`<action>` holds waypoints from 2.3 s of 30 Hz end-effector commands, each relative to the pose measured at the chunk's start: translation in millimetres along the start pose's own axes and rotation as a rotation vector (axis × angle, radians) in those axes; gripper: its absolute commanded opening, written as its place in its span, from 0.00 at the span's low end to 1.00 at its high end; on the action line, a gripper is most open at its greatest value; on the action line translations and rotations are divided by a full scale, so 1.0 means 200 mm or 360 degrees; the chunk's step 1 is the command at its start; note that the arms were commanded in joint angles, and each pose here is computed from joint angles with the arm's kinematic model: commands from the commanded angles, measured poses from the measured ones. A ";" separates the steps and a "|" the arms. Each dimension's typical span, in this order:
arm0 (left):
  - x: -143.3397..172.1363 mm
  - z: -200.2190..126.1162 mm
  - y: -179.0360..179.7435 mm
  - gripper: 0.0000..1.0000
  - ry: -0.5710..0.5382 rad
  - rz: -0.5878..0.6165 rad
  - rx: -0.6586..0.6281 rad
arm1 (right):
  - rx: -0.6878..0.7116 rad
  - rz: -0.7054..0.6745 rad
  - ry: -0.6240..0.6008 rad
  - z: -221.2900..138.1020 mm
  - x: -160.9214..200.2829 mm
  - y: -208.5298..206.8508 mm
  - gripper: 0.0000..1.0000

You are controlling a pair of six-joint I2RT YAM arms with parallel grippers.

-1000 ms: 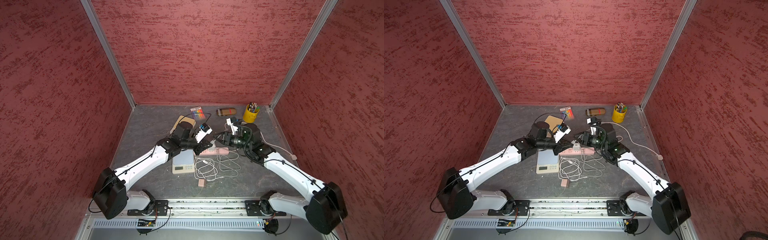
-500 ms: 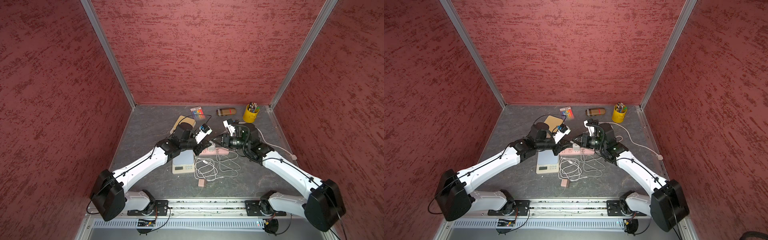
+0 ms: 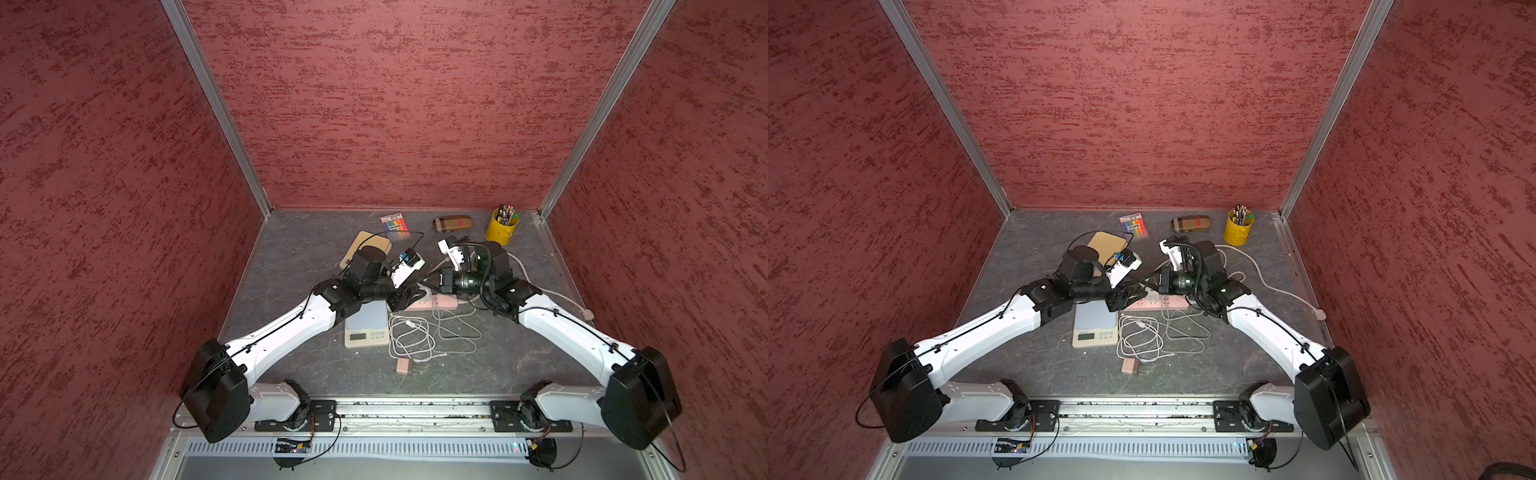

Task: Charge the electronic scale
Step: Pick up the charging cable from the center of the board, then insert the charging cable into the plug.

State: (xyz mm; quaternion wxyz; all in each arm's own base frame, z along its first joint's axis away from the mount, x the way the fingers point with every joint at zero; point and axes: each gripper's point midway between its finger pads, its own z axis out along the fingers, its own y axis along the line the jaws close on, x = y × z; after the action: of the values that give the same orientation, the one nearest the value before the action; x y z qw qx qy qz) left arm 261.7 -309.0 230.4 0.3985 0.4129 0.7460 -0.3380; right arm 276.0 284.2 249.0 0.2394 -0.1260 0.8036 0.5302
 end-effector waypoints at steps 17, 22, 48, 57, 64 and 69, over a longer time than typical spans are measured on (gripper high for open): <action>0.23 -0.07 0.15 0.60 -0.0019 -0.0797 0.0289 | 0.0389 -0.1684 0.0502 0.09 -0.06 -0.27 0.00; 0.27 0.01 0.18 0.60 0.0011 -0.0906 0.0334 | 0.0375 -0.1784 0.0626 0.13 0.02 -0.38 0.00; 0.39 0.22 0.27 0.59 0.0105 -0.1055 0.0384 | 0.0313 -0.1815 0.0703 0.25 0.13 -0.63 0.00; 0.42 0.25 0.28 0.59 0.0127 -0.1084 0.0385 | 0.0278 -0.1779 0.0743 0.22 0.15 -0.65 0.00; 0.43 0.27 0.30 0.59 0.0135 -0.1117 0.0379 | 0.0251 -0.1722 0.0806 0.17 0.20 -0.67 0.00; 0.44 0.29 0.31 0.59 0.0144 -0.1135 0.0372 | 0.0223 -0.1707 0.0823 0.15 0.21 -0.69 0.00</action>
State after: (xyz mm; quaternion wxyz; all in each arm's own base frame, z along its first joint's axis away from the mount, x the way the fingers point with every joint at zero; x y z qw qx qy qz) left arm 297.7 -295.7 110.7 0.1634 0.1805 0.8215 -0.5157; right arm 328.9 271.5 125.7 0.3296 -0.6177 0.6793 0.2199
